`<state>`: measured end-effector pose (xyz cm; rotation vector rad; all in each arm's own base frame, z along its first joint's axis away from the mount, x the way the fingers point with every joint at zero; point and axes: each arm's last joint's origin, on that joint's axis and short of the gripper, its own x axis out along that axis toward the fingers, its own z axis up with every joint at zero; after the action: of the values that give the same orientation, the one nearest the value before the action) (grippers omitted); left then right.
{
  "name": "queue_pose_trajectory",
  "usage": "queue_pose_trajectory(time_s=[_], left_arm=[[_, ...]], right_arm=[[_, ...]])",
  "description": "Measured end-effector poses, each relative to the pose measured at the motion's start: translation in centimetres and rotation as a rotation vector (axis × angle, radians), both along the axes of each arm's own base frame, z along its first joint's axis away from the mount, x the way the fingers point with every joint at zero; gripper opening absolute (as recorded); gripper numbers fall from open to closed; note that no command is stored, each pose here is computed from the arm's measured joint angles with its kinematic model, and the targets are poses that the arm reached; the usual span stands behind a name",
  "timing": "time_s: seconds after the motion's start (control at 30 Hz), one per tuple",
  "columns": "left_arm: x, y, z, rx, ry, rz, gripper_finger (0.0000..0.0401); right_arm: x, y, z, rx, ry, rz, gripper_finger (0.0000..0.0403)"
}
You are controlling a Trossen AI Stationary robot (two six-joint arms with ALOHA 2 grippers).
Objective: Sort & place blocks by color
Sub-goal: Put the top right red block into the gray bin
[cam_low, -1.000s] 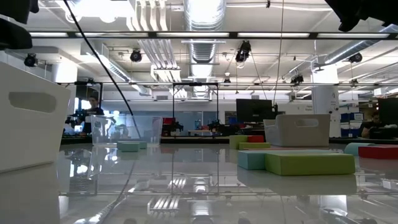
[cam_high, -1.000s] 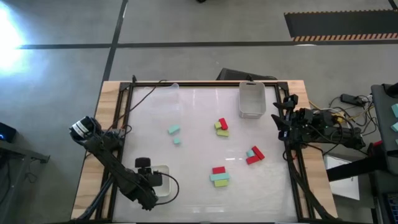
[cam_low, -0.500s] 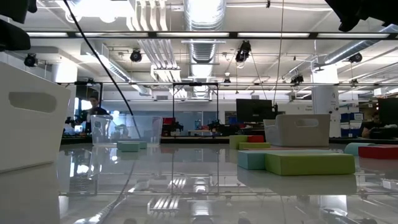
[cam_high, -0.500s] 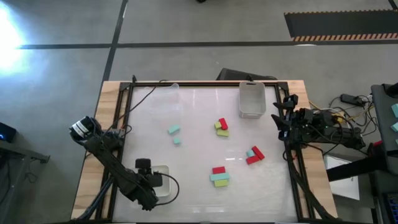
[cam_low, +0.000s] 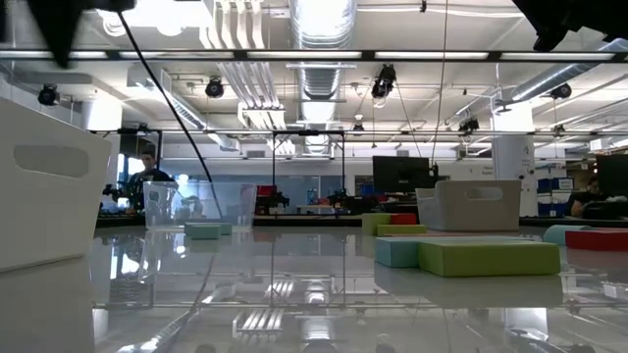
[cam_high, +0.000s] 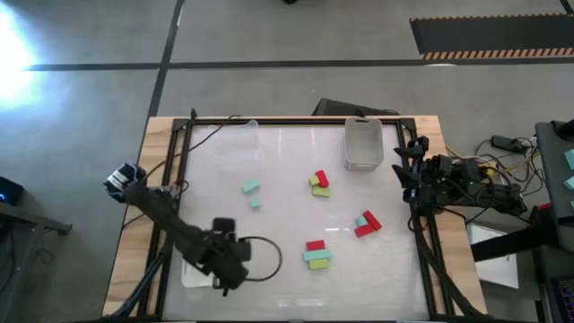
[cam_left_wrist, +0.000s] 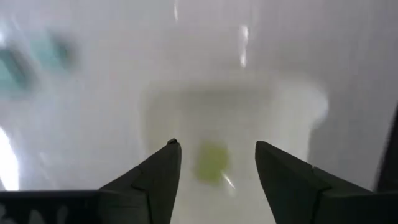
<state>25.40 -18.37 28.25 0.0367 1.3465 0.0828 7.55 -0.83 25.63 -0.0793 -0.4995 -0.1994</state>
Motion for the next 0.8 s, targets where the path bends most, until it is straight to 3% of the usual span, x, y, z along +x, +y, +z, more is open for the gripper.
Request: queue_pose_trajectory(time_s=[0.17, 0.3, 0.63, 0.8], left_arm=[[2.0, 2.3, 2.0, 0.181, -0.222, -0.242, 0.0158], [2.5, 5.1, 2.6, 0.233, -0.316, -0.341, 0.0129], [2.5, 12.5, 1.0, 0.293, -0.541, -0.201, 0.0082], [1.2, 14.4, 0.1, 0.384, -0.538, -0.278, 0.0079]], right_arm=[[0.0, 0.0, 0.0, 0.013, -0.007, 0.014, 0.0226], [0.2, 0.0, 0.0, 0.021, 0.001, 0.022, 0.0226], [2.5, -0.3, -0.9, 0.128, 0.141, 0.011, 0.0226], [4.6, -0.5, -0.7, 0.158, 0.295, -0.025, 0.0226]])
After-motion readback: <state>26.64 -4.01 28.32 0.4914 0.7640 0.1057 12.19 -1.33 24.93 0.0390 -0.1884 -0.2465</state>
